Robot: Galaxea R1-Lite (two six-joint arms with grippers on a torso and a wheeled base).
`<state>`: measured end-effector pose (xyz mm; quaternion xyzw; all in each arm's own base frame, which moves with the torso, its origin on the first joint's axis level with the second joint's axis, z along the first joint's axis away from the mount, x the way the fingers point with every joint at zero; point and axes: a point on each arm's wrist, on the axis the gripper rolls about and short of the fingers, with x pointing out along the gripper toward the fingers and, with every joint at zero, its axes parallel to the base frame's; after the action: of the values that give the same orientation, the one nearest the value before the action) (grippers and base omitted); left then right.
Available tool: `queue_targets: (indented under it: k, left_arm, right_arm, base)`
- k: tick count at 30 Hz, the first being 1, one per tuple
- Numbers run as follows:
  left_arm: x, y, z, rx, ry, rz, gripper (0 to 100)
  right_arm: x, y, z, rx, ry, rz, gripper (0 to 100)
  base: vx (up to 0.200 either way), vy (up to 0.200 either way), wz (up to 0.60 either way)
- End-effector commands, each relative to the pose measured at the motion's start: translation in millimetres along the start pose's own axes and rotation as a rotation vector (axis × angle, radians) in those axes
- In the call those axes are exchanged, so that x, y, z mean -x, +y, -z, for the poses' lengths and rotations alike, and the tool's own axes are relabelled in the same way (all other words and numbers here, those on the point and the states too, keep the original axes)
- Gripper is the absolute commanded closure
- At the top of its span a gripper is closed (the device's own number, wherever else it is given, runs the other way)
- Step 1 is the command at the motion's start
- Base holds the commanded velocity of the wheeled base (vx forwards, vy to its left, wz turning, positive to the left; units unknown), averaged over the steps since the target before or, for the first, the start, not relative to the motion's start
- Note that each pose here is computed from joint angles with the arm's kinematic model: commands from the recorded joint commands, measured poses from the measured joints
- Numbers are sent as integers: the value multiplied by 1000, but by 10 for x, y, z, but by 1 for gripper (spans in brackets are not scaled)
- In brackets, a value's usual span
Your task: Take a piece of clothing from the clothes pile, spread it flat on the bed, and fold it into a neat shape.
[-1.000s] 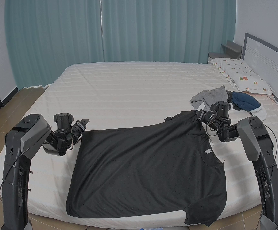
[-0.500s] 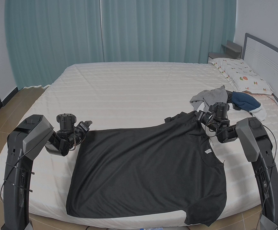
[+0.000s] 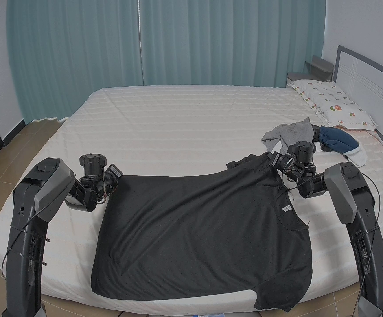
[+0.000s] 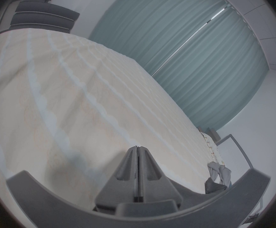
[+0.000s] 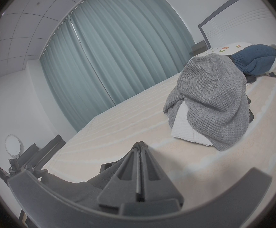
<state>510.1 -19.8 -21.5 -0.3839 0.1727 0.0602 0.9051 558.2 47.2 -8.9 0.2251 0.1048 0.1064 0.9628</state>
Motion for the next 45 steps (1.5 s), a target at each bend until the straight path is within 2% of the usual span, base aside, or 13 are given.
queue_targets:
  k: [1,5,7,16,19,24,31,37,45]
  left_arm:
    - [-20,17,-94,7,-37,-7,100]
    - [-17,34,-137,11,-58,-15,100]
    - [-7,25,-181,16,-75,-16,100]
    - [-50,27,-200,21,-111,-23,100]
    - [-66,40,-252,33,-160,-26,100]
    - [-47,57,-323,37,-167,-27,100]
    - [-77,86,-250,33,-149,-31,100]
    - [-169,197,-143,27,-132,-40,100]
    - [-183,194,-108,24,-94,-49,100]
  right_arm:
    - [11,-2,-55,2,-14,-7,100]
    - [24,19,-133,8,-41,-20,100]
    - [53,75,-273,13,-69,-34,100]
    - [25,-23,-124,12,-44,-17,100]
    - [53,-43,-235,14,-71,-11,100]
    - [94,-47,-387,16,-98,-11,100]
    - [40,-115,-148,10,-53,-4,100]
    - [12,-170,18,4,-11,1,100]
    - [-15,-269,236,-6,29,15,100]
  base:
    - [0,0,0]
    - [0,0,0]
    - [0,0,0]
    - [0,0,0]
    - [0,0,0]
    - [0,0,0]
    - [0,0,0]
    - [0,0,0]
    - [0,0,0]
